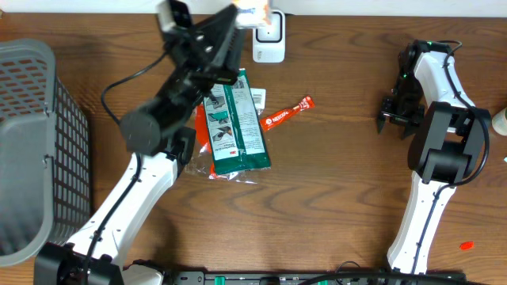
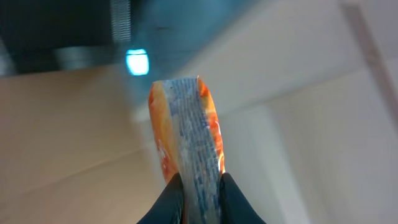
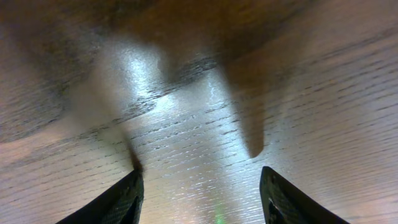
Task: Scan the item barcode
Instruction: 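Hold the orange packet up near the scanner with the left gripper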
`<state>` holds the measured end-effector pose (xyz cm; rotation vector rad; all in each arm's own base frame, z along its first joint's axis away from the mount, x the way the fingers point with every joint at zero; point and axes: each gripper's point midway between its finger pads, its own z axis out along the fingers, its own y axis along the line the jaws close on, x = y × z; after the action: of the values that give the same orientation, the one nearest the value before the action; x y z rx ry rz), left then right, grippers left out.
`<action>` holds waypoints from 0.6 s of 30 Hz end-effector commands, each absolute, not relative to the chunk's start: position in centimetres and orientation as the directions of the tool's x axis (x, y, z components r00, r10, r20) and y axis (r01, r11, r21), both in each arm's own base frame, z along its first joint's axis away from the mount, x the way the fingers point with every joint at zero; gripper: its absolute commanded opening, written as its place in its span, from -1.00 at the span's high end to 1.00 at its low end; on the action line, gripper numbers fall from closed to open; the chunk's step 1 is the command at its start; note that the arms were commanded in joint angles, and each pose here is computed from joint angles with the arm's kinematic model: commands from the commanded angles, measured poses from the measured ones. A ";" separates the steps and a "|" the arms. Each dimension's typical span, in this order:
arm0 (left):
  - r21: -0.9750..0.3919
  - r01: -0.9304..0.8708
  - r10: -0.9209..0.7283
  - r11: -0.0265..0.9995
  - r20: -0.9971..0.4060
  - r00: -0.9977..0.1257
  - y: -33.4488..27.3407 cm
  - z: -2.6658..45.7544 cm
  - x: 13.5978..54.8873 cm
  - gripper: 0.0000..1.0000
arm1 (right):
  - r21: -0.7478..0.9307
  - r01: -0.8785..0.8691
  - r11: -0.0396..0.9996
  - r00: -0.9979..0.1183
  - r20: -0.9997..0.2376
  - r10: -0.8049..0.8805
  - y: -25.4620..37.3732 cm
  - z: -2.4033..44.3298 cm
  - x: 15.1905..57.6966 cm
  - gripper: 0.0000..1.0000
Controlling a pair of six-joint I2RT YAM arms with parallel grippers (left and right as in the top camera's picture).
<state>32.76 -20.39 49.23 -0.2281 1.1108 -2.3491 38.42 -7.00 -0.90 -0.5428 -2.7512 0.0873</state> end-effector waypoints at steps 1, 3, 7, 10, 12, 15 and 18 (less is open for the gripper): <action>-0.872 0.287 -0.378 -0.396 -0.130 -0.917 -23.4 45.7 32.1 0.85 | -0.232 0.319 0.919 -0.784 0.480 0.393 -7.1 -8.9 34.0 -0.19; -0.919 0.238 -0.341 -0.314 -0.125 -0.932 -24.5 43.2 32.6 0.85 | -0.230 0.322 0.918 -0.788 0.473 0.394 -7.1 -9.0 34.2 -0.19; -0.932 0.261 -0.337 -0.251 -0.169 -0.926 -24.9 40.8 32.9 0.85 | -0.228 0.323 0.919 -0.788 0.473 0.394 -7.1 -9.0 34.2 -0.23; -0.937 0.273 -0.303 -0.219 -0.201 -0.931 -25.4 39.4 32.8 0.85 | -0.111 0.316 0.942 -0.791 0.518 0.326 -5.3 -8.9 34.1 -0.26; -0.945 0.254 -0.267 -0.204 -0.196 -0.944 -25.8 38.3 32.9 0.85 | 0.070 0.341 0.937 -0.799 0.547 0.250 -2.4 -8.7 34.5 -0.29; -0.956 0.225 -0.232 -0.187 -0.180 -0.956 -26.3 36.9 33.1 0.86 | 0.494 0.355 0.794 -0.848 0.528 0.051 3.9 -6.0 36.0 -0.34; -0.964 0.199 -0.222 -0.176 -0.158 -0.962 -26.6 35.7 33.7 0.85 | 0.861 0.287 0.419 -0.935 0.347 -0.072 9.1 0.3 38.5 -0.36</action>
<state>34.05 -26.26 37.05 -0.0894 1.7680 -2.2295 36.72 1.02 0.67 -0.3074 -2.5876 -0.6554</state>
